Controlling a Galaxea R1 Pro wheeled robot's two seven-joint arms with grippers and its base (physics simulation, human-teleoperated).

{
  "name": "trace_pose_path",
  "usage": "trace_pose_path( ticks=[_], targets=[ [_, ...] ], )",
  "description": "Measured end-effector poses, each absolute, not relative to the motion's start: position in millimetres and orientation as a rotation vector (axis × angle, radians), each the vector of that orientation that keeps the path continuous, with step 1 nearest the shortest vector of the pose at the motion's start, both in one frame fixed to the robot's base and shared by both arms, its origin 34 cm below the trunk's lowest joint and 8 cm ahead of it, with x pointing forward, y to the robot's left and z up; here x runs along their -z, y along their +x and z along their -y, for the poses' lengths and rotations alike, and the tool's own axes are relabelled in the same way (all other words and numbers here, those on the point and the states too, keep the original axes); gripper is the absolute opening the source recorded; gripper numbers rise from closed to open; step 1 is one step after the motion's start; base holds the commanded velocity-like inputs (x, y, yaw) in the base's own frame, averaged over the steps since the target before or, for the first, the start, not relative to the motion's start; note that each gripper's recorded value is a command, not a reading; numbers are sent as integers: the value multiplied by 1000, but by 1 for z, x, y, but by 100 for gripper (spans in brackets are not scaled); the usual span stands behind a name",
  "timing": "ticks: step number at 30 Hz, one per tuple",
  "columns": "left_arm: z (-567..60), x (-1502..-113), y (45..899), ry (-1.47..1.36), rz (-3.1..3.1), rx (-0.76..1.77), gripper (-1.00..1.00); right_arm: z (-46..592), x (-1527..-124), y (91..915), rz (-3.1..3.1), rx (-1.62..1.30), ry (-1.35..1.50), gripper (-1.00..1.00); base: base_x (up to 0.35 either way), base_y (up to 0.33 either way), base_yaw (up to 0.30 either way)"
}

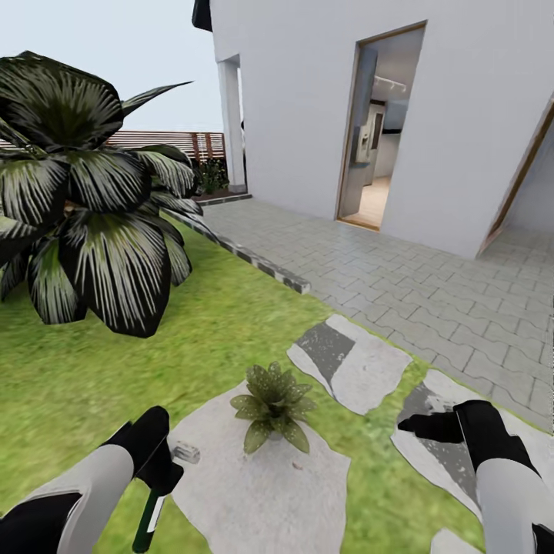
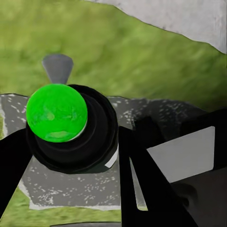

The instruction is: Pick up the pesticide atomizer in the garden and spray insectifuge to fully cover both potted plants in the garden.

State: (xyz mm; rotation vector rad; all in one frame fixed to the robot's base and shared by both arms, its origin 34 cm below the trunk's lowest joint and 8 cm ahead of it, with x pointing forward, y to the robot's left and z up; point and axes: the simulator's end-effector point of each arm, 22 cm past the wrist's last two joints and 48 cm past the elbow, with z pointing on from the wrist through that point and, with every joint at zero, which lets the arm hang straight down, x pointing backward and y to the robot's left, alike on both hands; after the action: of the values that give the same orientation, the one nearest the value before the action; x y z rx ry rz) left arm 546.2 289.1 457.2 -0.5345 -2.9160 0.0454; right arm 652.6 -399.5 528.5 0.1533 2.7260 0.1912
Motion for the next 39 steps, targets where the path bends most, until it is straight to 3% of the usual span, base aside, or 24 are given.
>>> trace_pose_path(
  ticks=[16, 20, 27, 39],
  targets=[
    [-279, -462, 558, -555, 2945, -53, -100, 406, -532, 654, -2714, -178, 160, 100, -269, 0, 2],
    [-248, -462, 559, -588, 2945, -108, -100, 409, -532, 654, -2715, -176, 163, 100, -244, 0, 0],
    [-205, -465, 560, -663, 2944, -165, -100, 406, -533, 654, -2712, -176, 162, 100, -30, 0, 0],
    [-207, -482, 580, -674, 3006, -143, -100, 405, -546, 660, -2683, -183, 159, 100, 0, 0, 0]
  ],
)
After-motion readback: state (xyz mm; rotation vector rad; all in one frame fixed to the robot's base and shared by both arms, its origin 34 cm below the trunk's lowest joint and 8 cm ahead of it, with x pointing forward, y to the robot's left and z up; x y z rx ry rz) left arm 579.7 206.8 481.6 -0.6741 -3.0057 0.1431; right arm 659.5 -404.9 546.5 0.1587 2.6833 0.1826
